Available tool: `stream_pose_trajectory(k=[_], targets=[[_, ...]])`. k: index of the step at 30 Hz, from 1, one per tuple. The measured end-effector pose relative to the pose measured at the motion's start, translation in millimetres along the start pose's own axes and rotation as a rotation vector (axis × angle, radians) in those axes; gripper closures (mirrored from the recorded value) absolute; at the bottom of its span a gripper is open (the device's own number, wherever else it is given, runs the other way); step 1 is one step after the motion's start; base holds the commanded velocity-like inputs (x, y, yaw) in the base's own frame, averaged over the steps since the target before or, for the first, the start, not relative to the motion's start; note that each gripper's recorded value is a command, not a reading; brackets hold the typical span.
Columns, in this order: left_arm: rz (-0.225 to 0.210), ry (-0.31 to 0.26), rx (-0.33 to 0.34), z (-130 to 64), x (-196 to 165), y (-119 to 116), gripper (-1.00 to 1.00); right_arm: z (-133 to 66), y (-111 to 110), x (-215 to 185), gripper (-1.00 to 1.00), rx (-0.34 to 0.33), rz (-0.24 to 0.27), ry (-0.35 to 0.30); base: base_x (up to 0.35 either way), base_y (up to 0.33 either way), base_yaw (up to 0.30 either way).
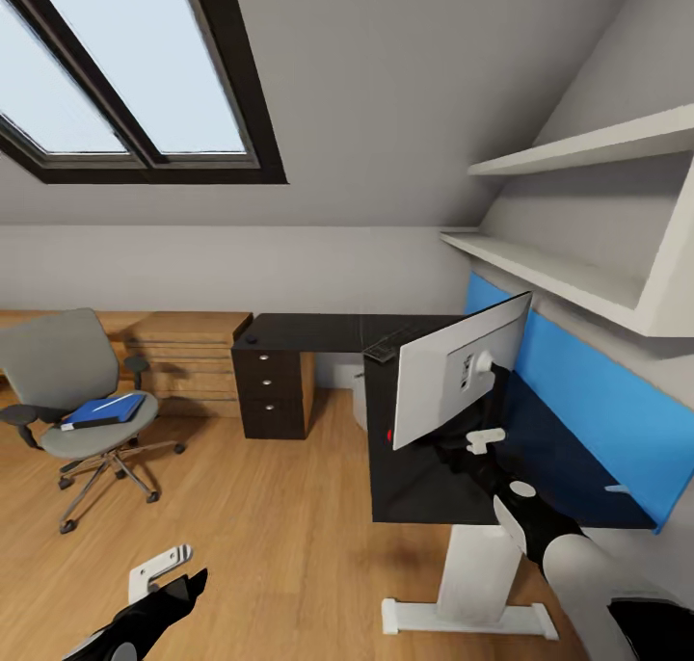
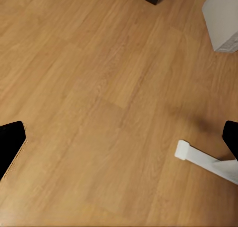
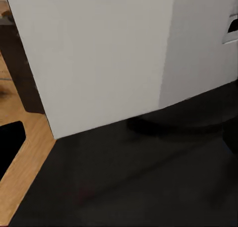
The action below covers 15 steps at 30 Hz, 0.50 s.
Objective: In the bedroom, organize the workspace by keeping the computer under the desk, ensuring the monitor is on the desk, placing the keyboard on the desk next to the monitor, placing the mouse on the desk next to the keyboard, moving the folder from the swivel chair onto the desk next to the mouse, stacking the notebook on top of the folder with the pen on top of the notebook, and positioning the swivel chair next to the desk.
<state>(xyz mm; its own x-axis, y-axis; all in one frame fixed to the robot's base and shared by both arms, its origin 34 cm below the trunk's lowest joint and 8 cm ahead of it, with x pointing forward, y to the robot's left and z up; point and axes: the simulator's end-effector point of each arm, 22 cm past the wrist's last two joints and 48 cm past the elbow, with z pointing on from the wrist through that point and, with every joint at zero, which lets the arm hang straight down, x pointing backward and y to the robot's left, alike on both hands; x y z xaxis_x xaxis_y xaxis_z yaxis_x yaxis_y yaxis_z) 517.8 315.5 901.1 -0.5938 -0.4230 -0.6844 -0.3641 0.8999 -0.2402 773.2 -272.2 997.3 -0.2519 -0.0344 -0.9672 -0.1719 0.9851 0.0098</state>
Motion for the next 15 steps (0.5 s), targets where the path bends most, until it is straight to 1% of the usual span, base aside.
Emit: stream_pose_trajectory(k=[1,3,5,7,9,12,15], targets=[[0.0,0.0,0.0,0.0,0,0,-1.0,1.2,-4,-13,-1.0,0.017,0.033,-0.032,0.0,0.18,0.0],[0.0,0.0,0.0,0.1,0,0,-1.0,1.7,-7,-25,-1.0,0.034,0.054,-0.058,0.0,0.095,0.0],[0.0,0.0,0.0,0.1,0,0,-1.0,-0.5,-12,-32,-1.0,0.069,0.067,-0.078,0.0,0.043,0.0],[0.0,0.0,-0.002,0.1,0,0,-1.0,-3.4,-16,-32,-1.0,0.095,0.069,-0.087,0.0,0.025,0.0],[0.0,0.0,-0.003,0.1,0,1,-1.0,-9.5,-13,-35,-1.0,0.14,0.08,-0.11,0.0,0.011,0.0],[0.0,0.0,-0.003,0.1,0,1,-1.0,-17.3,-4,-42,-1.0,0.184,0.101,-0.126,0.0,0.005,0.0],[-0.001,0.0,-0.003,0.0,0,1,-1.0,-37.1,-8,-43,-1.0,0.273,0.124,-0.125,0.0,0.002,0.0]])
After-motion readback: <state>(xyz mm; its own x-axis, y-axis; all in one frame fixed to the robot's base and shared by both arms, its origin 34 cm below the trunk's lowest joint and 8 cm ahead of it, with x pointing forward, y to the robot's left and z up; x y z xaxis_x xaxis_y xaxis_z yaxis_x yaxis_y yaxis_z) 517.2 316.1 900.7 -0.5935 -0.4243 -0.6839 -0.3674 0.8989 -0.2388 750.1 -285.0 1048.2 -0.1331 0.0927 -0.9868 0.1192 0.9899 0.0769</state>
